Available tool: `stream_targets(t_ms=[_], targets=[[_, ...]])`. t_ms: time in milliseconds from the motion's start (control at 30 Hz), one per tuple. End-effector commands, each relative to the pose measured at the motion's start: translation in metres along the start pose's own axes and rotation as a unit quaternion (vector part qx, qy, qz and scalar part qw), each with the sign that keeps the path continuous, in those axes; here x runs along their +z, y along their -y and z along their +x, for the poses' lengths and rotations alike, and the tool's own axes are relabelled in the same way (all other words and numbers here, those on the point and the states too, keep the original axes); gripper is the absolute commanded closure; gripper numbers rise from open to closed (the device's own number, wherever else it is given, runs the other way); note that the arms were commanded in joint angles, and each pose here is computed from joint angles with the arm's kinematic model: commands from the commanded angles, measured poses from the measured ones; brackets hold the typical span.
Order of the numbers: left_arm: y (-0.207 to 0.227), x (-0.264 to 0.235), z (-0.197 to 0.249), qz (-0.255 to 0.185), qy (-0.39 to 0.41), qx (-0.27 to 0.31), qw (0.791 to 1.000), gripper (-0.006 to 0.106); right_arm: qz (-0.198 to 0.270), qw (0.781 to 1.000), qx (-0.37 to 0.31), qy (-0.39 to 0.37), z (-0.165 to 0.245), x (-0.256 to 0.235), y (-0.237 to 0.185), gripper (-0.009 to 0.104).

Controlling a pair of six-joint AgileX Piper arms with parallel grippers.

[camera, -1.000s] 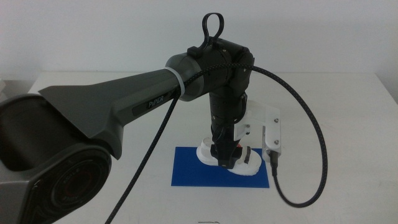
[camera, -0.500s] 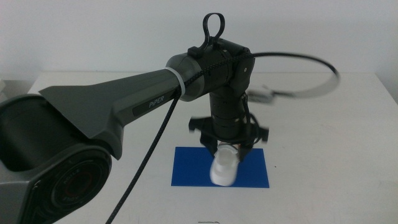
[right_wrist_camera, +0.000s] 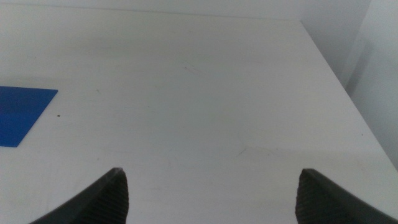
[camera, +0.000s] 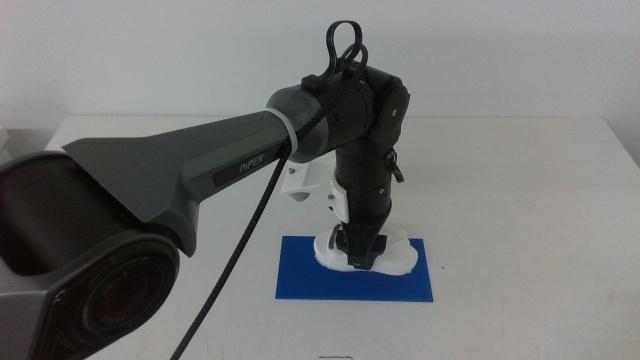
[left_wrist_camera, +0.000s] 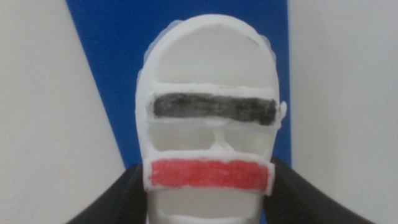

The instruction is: Use one arm to grab the shoe from the table and place it on the mat.

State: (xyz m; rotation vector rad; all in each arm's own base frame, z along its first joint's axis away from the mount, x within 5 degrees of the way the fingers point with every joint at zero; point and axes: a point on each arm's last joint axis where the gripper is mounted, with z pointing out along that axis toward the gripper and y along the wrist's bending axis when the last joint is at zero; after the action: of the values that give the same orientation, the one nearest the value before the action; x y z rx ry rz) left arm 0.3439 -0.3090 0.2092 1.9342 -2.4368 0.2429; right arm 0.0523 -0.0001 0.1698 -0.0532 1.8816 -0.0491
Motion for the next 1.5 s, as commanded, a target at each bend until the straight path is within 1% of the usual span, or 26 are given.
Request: stream_targets(t_ms=[0,300,500,633,800,1033,1067,1133,1167,1200,1267,1333,1467], targets=[[-0.006,-0.039,-0.003,0.008,0.014,-0.024,1.000,0.102,0.004,0.999,-0.010,0.047,-0.011,-0.004,0.001,0.001],[-0.002,-0.039,-0.010,0.030,0.049,-0.013,0.998,0.102,0.004,0.999,-0.010,0.047,-0.011,-0.004,0.001,0.001],[-0.003,-0.037,-0.008,0.022,0.043,-0.016,0.999,0.102,0.004,0.999,-0.010,0.047,-0.011,-0.004,0.001,0.001],[-0.002,-0.037,-0.010,0.025,0.050,-0.014,0.998,0.102,0.004,0.999,-0.010,0.047,-0.011,-0.004,0.001,0.001],[-0.001,-0.021,-0.008,0.005,0.048,-0.017,0.999,0.102,0.004,0.999,-0.010,0.047,-0.011,-0.004,0.001,0.001],[0.000,-0.012,-0.009,-0.004,0.051,-0.019,0.998,0.102,0.004,0.999,-0.010,0.047,-0.011,-0.004,0.001,0.001],[-0.001,-0.012,-0.008,-0.007,0.047,-0.021,0.999,0.091,0.004,0.999,-0.010,0.047,-0.011,-0.004,0.001,0.001],[0.000,-0.012,-0.008,-0.007,0.048,-0.020,0.999,0.081,0.004,0.999,-0.010,0.047,-0.011,-0.004,0.001,0.001],[0.000,-0.012,-0.008,-0.006,0.049,-0.020,0.999,0.067,0.004,0.999,-0.010,0.047,-0.011,-0.004,0.001,0.001],[0.000,-0.012,-0.008,-0.006,0.049,-0.020,0.999,0.031,0.004,0.999,-0.010,0.047,-0.011,-0.004,0.001,0.001],[0.000,-0.012,-0.008,-0.006,0.049,-0.020,0.999,0.017,0.004,0.999,-0.010,0.047,-0.011,-0.004,0.001,0.001],[0.000,-0.012,-0.008,-0.006,0.049,-0.020,0.999,0.006,0.004,0.999,-0.010,0.047,-0.011,-0.004,0.001,0.001],[-0.001,-0.022,-0.008,0.003,0.042,-0.021,0.999,0.007,0.004,0.999,-0.010,0.047,-0.011,-0.004,0.001,0.001]])
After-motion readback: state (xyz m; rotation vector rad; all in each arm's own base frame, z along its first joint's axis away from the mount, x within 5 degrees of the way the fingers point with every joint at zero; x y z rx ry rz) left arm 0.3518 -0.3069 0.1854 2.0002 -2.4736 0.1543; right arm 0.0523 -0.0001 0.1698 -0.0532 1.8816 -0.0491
